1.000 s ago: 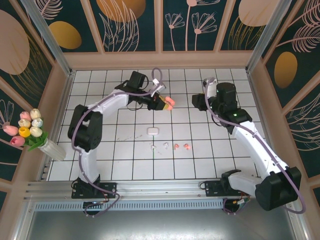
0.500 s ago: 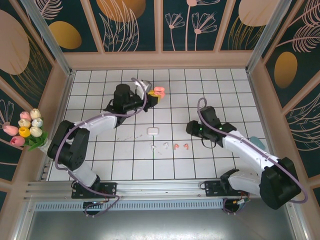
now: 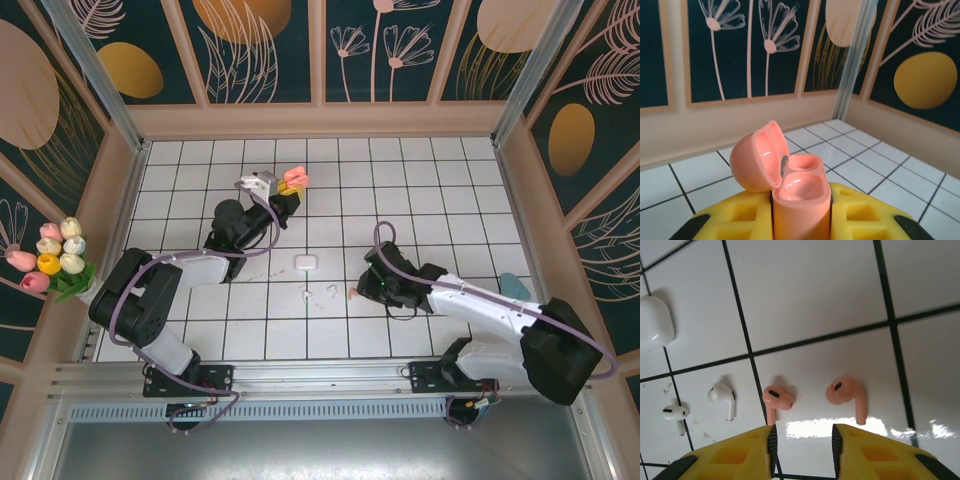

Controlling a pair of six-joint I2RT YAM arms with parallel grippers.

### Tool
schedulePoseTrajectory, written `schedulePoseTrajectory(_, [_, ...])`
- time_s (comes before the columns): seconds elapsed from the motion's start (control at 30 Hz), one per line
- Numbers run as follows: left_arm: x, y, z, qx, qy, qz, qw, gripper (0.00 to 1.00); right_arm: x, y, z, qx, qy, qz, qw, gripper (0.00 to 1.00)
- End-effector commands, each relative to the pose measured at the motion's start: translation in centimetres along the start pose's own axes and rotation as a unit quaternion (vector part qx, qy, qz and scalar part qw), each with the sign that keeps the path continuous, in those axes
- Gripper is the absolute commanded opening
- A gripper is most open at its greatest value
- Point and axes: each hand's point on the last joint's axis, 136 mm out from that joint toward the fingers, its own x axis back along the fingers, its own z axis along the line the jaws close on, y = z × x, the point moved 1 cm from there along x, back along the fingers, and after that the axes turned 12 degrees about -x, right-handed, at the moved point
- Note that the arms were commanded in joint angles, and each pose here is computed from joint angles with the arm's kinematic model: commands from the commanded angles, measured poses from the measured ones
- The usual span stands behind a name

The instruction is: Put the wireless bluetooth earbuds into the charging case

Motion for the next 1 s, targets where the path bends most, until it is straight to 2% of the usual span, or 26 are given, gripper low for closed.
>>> schedulePoseTrajectory(0.0, [0.2, 2.8, 0.5, 0.003, 0.024, -0.062, 0.998, 0.0, -0.2, 0.2, 1.1, -0.073, -0.011, -0.031, 0.997, 0.37])
schedulePoseTrajectory(0.33, [2.0, 4.0, 0.2, -0.026, 0.03, -0.118, 0.992, 0.0, -2.5, -0.8, 1.4, -0.101, -0.077, -0.035, 0.991, 0.37])
schedulePoseTrajectory(0.6, [2.6, 3.9, -0.7, -0.043, 0.012, -0.121, 0.992, 0.0, -3.5, -0.9, 1.8, -0.099, -0.101, -0.035, 0.989, 0.41])
schedulePoseTrajectory(0.97, [2.7, 4.0, -1.0, -0.038, 0.002, -0.125, 0.991, 0.0, -4.7, -1.0, 1.5, -0.078, -0.132, -0.039, 0.987, 0.41])
